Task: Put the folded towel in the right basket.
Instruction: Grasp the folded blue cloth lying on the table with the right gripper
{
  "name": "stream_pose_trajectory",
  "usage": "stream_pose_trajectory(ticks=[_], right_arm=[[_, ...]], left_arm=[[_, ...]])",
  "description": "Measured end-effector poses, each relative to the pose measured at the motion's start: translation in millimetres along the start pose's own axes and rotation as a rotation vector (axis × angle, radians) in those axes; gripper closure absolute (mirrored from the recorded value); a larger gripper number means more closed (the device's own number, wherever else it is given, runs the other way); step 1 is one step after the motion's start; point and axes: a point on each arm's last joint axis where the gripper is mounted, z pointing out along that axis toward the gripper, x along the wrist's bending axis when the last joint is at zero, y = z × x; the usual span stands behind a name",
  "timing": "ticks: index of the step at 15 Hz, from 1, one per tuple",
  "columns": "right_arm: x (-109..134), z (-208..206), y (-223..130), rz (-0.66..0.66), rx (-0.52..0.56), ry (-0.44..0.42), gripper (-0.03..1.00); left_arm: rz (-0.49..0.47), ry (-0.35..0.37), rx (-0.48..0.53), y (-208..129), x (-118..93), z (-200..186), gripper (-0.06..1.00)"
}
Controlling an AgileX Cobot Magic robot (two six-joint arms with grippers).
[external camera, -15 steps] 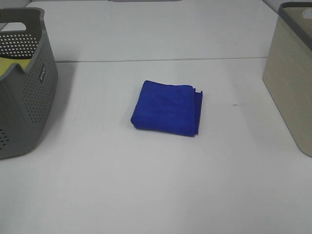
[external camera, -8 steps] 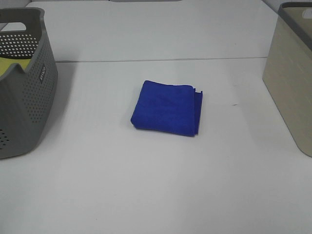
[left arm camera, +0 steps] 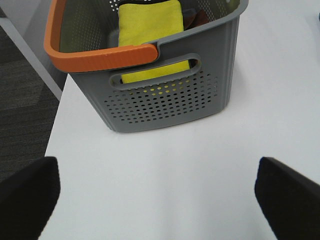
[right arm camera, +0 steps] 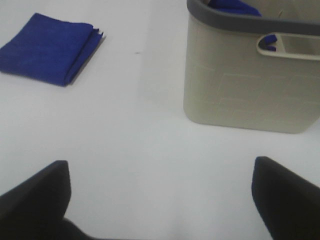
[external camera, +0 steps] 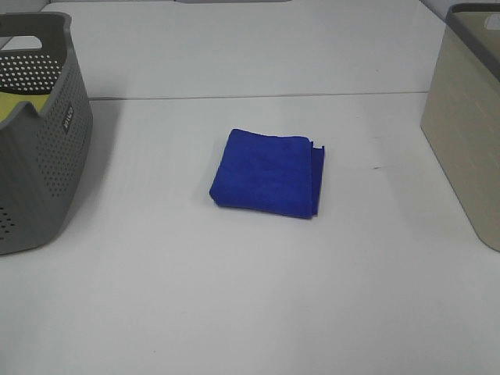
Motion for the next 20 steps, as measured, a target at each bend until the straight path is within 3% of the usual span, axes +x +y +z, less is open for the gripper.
stream_pose_trajectory(ticks=[7,10,12,15,18,20], right_arm=[[-14,-7,120,0.004,-0.078,-0.004,0.02],[-13,12,166,0.053,-0.049,0.072,0.02],[-3,50,197,0.164,0.027,0.245,0.02],[15,110,208,0.299,0.163,0.476,0.02],[26,163,209,0.371,0.248,0.626,0.02],[32,222,197,0.389,0.335,0.711,0.03]], left_arm=[[0.0,0.0,0.0,0,0,0,-0.04],[0.0,0.0,0.0,0,0,0,-0.04],[0.0,0.0,0.0,0,0,0,-0.04],[0.0,0.0,0.0,0,0,0,-0.04],[0.0,0.0,0.0,0,0,0,-0.04],[0.0,0.0,0.0,0,0,0,-0.04]])
